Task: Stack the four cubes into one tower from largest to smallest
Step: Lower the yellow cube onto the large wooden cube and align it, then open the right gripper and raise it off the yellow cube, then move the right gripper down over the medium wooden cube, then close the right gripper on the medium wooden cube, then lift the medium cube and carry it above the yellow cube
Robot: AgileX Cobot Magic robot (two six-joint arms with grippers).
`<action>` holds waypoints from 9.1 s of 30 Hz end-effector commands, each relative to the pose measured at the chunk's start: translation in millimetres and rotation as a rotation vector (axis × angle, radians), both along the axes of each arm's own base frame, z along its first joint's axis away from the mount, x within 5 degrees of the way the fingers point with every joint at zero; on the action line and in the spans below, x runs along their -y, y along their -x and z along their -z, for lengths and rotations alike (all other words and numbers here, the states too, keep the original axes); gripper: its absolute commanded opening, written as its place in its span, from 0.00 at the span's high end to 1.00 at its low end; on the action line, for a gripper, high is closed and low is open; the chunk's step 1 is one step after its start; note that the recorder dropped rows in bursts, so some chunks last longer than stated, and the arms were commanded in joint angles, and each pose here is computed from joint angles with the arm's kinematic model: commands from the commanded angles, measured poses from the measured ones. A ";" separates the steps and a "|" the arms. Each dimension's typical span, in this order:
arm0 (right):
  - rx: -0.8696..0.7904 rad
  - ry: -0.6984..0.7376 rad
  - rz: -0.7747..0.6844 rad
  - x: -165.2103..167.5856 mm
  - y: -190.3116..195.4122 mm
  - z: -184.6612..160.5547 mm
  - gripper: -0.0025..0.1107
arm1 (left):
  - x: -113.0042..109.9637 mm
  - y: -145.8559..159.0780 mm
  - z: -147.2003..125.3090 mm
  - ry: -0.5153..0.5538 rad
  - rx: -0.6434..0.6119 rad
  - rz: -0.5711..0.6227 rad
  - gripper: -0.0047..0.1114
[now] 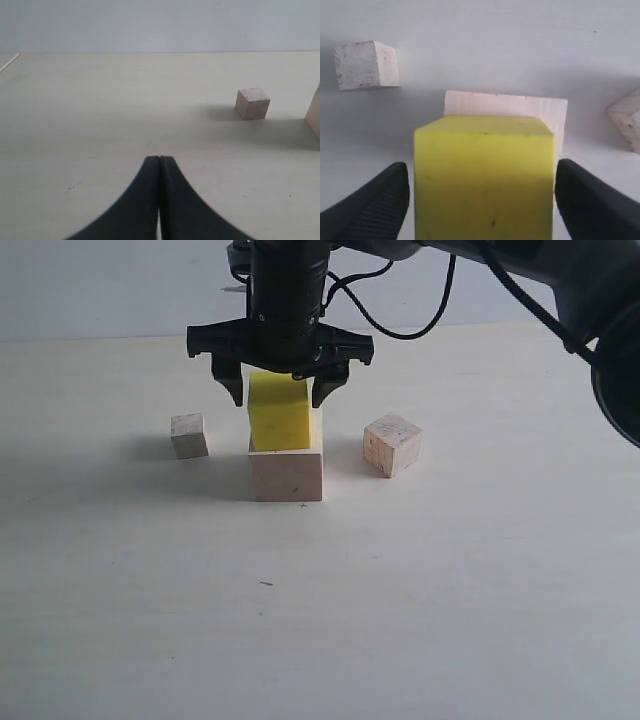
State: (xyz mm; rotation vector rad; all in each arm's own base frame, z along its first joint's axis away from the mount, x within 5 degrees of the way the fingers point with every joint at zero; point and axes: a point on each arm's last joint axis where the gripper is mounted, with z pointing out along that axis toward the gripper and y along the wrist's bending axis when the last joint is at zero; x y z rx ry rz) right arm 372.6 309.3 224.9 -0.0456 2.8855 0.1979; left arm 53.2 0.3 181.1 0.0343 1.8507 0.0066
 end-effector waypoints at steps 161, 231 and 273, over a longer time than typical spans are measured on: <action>0.271 0.088 -0.650 137.5 4.4 -29.7 0.31 | 0.7 0.1 0.2 0.007 0.009 0.009 0.96; 0.137 0.071 -0.227 149.4 3.9 -54.7 0.98 | 0.7 0.1 0.2 0.007 0.009 0.009 0.96; 0.312 0.089 -0.502 23.2 27.8 -116.5 0.98 | 4.4 0.2 0.2 0.007 0.009 0.079 0.96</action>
